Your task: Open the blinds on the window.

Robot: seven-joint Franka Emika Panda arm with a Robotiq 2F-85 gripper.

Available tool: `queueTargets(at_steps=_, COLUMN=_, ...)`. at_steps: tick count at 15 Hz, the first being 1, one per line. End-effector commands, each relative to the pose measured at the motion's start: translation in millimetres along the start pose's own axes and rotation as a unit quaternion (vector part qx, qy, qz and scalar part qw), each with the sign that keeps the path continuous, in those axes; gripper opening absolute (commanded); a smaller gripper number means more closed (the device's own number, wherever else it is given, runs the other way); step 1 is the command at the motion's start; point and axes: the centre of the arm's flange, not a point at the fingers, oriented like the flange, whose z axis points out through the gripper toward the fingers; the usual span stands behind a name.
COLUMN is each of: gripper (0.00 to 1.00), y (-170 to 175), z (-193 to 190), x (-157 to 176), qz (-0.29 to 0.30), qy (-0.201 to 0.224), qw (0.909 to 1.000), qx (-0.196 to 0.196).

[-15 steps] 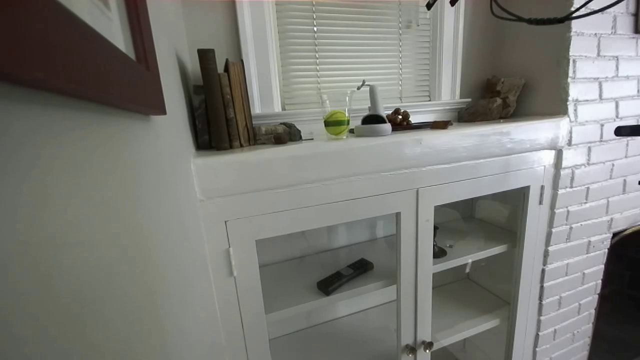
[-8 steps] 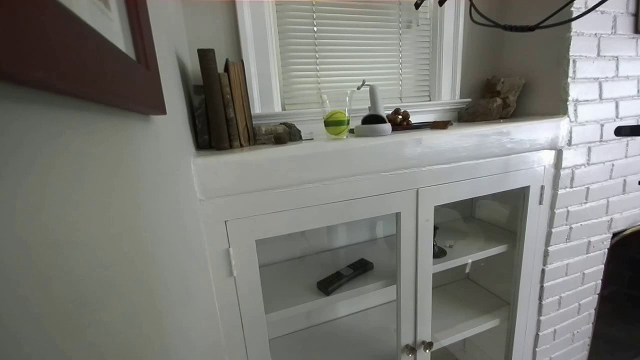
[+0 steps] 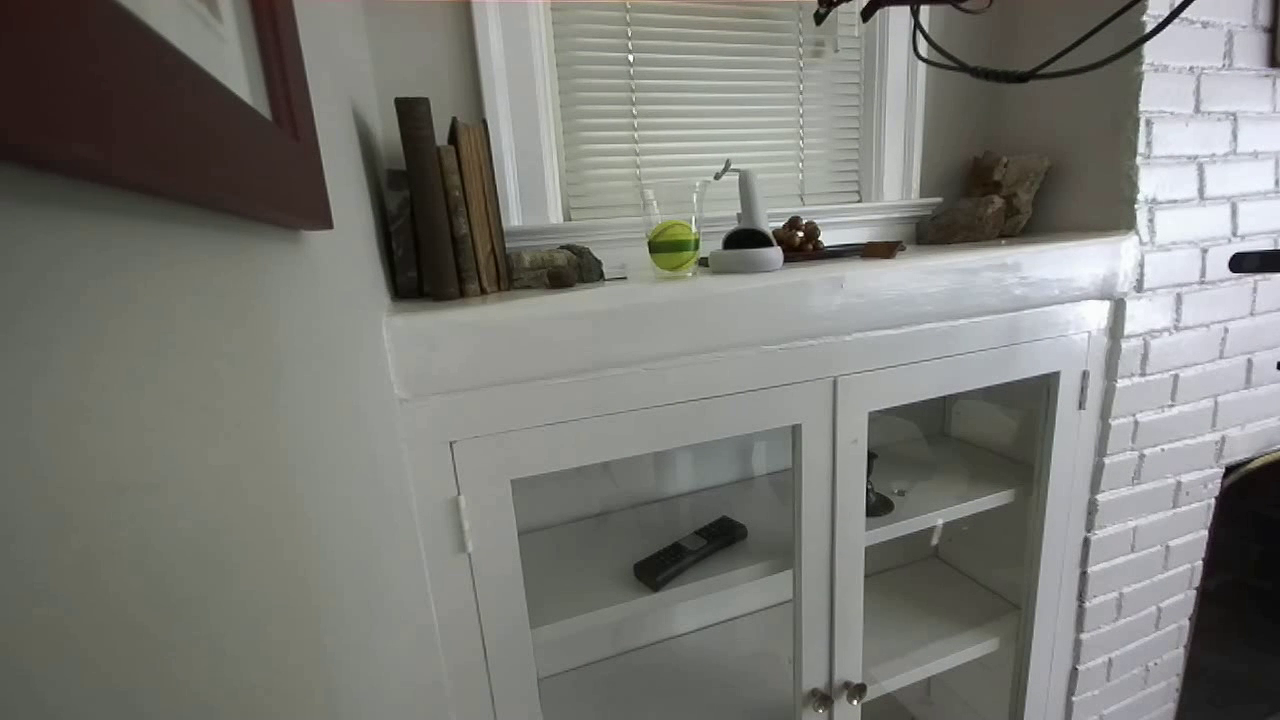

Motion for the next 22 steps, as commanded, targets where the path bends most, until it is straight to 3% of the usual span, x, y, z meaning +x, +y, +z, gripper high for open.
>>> queueTargets(at_steps=1, gripper=0.93, y=7.3, z=19.6, x=10.0, qz=0.005, qy=0.017, qw=0.9998, qx=0.008)
queueTargets(at_steps=4, gripper=0.88, y=5.5, z=25.5, x=9.1, qz=0.005, qy=0.018, qw=0.9998, qx=0.011)
queueTargets(at_steps=5, gripper=0.78, y=4.7, z=26.8, x=9.1, qz=0.004, qy=0.018, qw=0.9998, qx=0.012)
queueTargets(at_steps=7, gripper=0.75, y=3.2, z=28.9, x=9.4, qz=0.002, qy=0.018, qw=0.9998, qx=0.013)
queueTargets(at_steps=9, gripper=0.53, y=2.2, z=30.7, x=9.9, qz=0.001, qy=0.019, qw=0.9997, qx=0.014)
queueTargets(at_steps=16, gripper=0.05, y=1.7, z=34.4, x=9.8, qz=-0.002, qy=0.020, qw=0.9997, qx=0.014)
queueTargets(at_steps=18, gripper=0.00, y=2.2, z=34.6, x=9.6, qz=-0.003, qy=0.020, qw=0.9997, qx=0.013)
queueTargets(at_steps=22, gripper=0.00, y=1.6, z=32.9, x=9.1, qz=-0.006, qy=0.017, qw=0.9998, qx=0.010)
